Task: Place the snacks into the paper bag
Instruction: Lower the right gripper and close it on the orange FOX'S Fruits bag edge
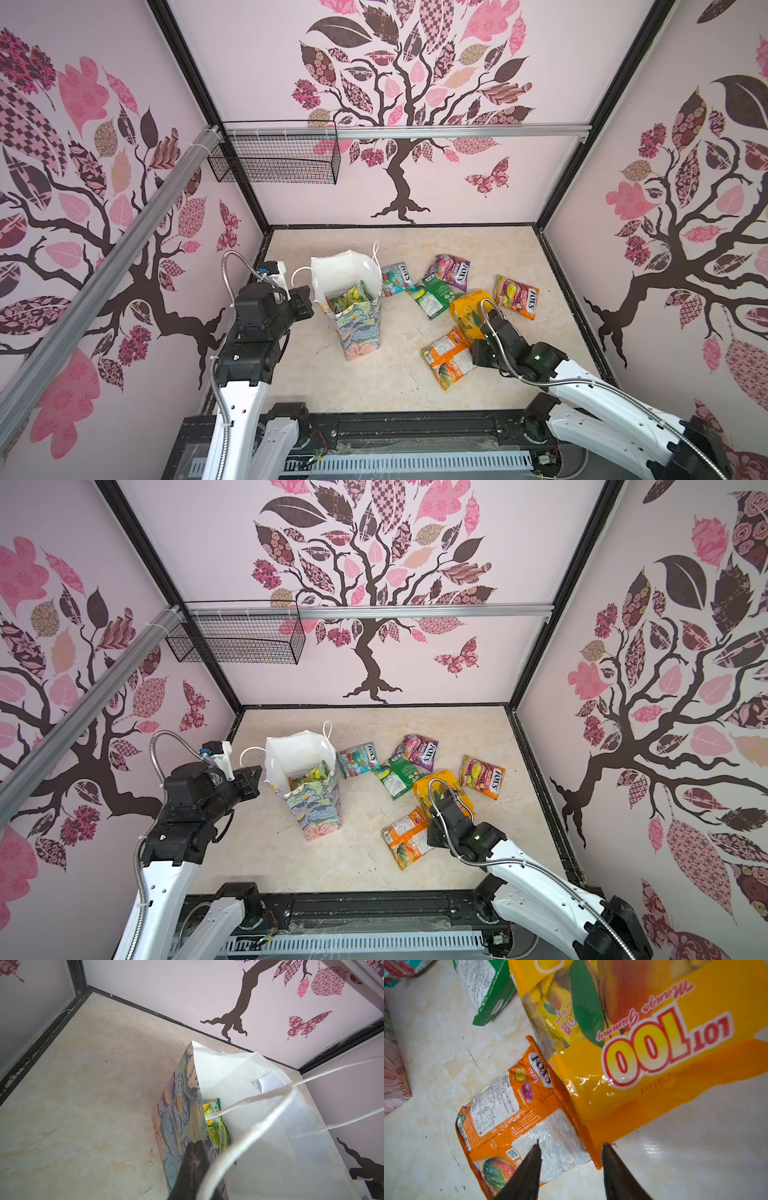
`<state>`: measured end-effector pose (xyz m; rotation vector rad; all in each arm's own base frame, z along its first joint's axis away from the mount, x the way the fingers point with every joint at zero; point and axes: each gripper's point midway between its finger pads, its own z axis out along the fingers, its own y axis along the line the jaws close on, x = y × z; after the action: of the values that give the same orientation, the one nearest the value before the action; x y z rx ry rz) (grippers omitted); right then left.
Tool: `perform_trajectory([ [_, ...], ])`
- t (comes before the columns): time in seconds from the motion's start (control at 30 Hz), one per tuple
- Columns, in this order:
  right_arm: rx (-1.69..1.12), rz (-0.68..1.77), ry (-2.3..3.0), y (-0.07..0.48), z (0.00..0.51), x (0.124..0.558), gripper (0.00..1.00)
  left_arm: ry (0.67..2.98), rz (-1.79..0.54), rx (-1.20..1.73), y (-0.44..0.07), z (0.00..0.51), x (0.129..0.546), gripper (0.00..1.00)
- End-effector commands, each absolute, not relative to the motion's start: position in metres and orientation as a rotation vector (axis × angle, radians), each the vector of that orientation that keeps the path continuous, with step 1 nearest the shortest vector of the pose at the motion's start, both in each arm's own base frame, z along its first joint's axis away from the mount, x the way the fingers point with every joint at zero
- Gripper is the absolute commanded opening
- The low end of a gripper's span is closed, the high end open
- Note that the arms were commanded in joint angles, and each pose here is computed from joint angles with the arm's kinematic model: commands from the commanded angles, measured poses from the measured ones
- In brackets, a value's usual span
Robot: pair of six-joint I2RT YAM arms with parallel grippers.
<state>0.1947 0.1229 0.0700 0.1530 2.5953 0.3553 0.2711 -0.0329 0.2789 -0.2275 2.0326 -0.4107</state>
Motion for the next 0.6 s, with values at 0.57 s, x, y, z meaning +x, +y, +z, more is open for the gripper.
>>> perform_trajectory([
  [0.57, 0.172, 0.868, 2.622, 0.169, 0.047, 0.167, 0.53, 2.001, -0.414, -0.215, -0.033, 0.289, 0.27, 0.03],
])
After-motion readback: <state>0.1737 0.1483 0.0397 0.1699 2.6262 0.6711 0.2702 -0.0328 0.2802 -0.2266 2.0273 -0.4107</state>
